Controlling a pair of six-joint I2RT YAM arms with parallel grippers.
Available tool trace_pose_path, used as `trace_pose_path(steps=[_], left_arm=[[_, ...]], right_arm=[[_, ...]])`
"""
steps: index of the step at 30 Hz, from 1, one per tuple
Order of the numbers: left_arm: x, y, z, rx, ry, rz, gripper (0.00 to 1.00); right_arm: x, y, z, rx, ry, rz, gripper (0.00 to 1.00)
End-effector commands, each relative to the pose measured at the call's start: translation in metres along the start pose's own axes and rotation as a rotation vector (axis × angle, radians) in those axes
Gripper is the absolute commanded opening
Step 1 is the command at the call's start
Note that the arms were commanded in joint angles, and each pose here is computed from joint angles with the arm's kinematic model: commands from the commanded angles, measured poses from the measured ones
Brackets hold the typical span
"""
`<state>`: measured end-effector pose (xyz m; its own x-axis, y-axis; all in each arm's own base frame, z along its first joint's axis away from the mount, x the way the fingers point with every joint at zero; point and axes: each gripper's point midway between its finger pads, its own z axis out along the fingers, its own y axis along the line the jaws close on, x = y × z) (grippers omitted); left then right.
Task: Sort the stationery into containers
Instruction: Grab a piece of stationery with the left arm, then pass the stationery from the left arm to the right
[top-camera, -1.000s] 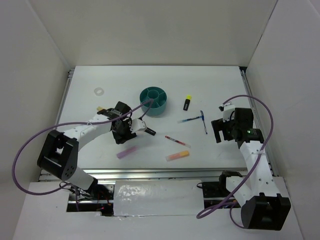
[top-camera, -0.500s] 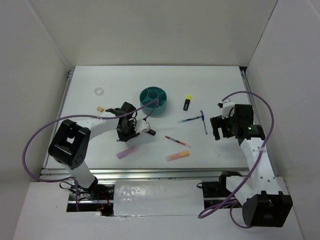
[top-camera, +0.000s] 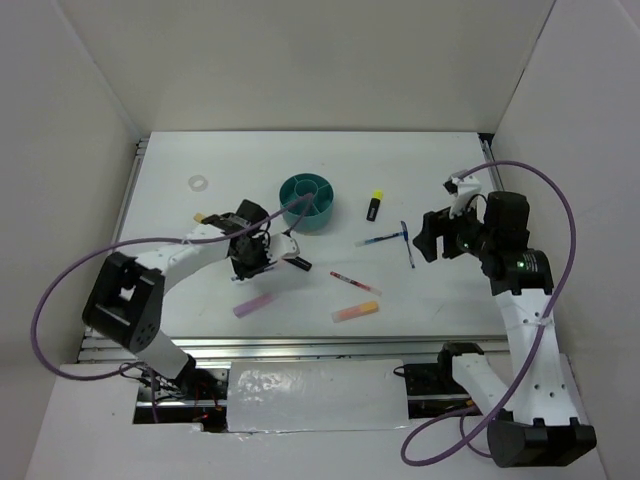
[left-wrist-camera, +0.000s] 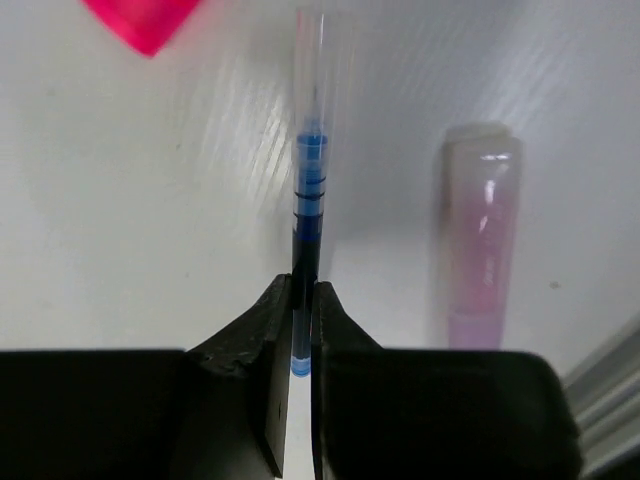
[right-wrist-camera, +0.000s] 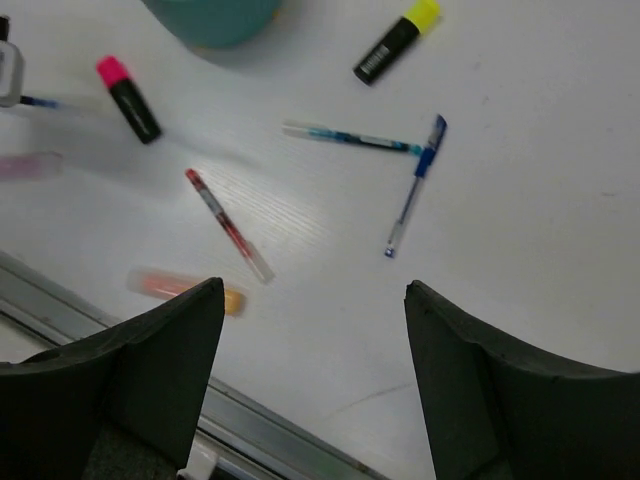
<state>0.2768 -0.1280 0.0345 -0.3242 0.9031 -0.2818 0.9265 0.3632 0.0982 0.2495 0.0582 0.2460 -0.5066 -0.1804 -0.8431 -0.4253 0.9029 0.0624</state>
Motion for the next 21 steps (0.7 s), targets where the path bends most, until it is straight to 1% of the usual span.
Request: trace_pose_path(steps=[1, 2, 3, 4, 5, 6, 8, 9, 11, 12, 15, 17, 19, 21], left_arm=[[-0.049, 0.000, -0.074, -0.036, -0.219, -0.026, 0.00], [-0.058, 0.000, -0.090, -0.044, -0.263, -0.038, 0.00], [-0.068, -0.002, -0.110, -0.061, -0.320, -0.067, 0.00], [-0.085, -0.002, -0.132, -0.070, -0.382, -0.065, 0.00], [-0.091, -0.005, -0.142, -0.067, -0.411, -0.108, 0.00], [-0.102, -0.003, -0.161, -0.091, -0.464, -0.116, 0.00], [-0.117, -0.007, -0.175, -0.087, -0.521, -0.162, 0.00], [-0.125, -0.007, -0.185, -0.095, -0.552, -0.167, 0.00], [-0.139, -0.009, -0.194, -0.088, -0.581, -0.183, 0.00], [-0.143, -0.011, -0.195, -0.085, -0.582, -0.186, 0.00], [-0.158, -0.015, -0.197, -0.059, -0.597, -0.190, 0.00], [-0.166, -0.014, -0.199, -0.045, -0.609, -0.203, 0.00], [-0.170, -0.014, -0.199, -0.035, -0.611, -0.202, 0.00], [-0.176, -0.013, -0.199, -0.036, -0.611, -0.199, 0.00]], right_arm=[[-0.063, 0.048, -0.027, -0.201, -0.169, 0.015, 0.82], [-0.069, 0.056, -0.028, -0.240, -0.163, 0.029, 0.85], [-0.076, 0.064, -0.028, -0.278, -0.151, 0.082, 0.85], [-0.085, 0.066, -0.023, -0.305, -0.145, 0.124, 0.85], [-0.092, 0.074, -0.024, -0.368, -0.154, 0.171, 0.85], [-0.102, 0.073, -0.018, -0.390, -0.170, 0.267, 0.86], [-0.111, 0.084, -0.017, -0.493, -0.171, 0.332, 0.88], [-0.122, 0.087, -0.017, -0.529, -0.192, 0.381, 0.88], [-0.129, 0.090, -0.008, -0.590, -0.171, 0.444, 0.89], [-0.133, 0.087, -0.001, -0.587, -0.158, 0.457, 0.89], [-0.140, 0.095, 0.008, -0.598, -0.142, 0.418, 0.89], [-0.136, 0.105, 0.020, -0.614, -0.104, 0.396, 0.91], [-0.140, 0.119, 0.022, -0.638, -0.094, 0.364, 0.91], [-0.138, 0.122, 0.036, -0.644, -0.058, 0.372, 0.91]])
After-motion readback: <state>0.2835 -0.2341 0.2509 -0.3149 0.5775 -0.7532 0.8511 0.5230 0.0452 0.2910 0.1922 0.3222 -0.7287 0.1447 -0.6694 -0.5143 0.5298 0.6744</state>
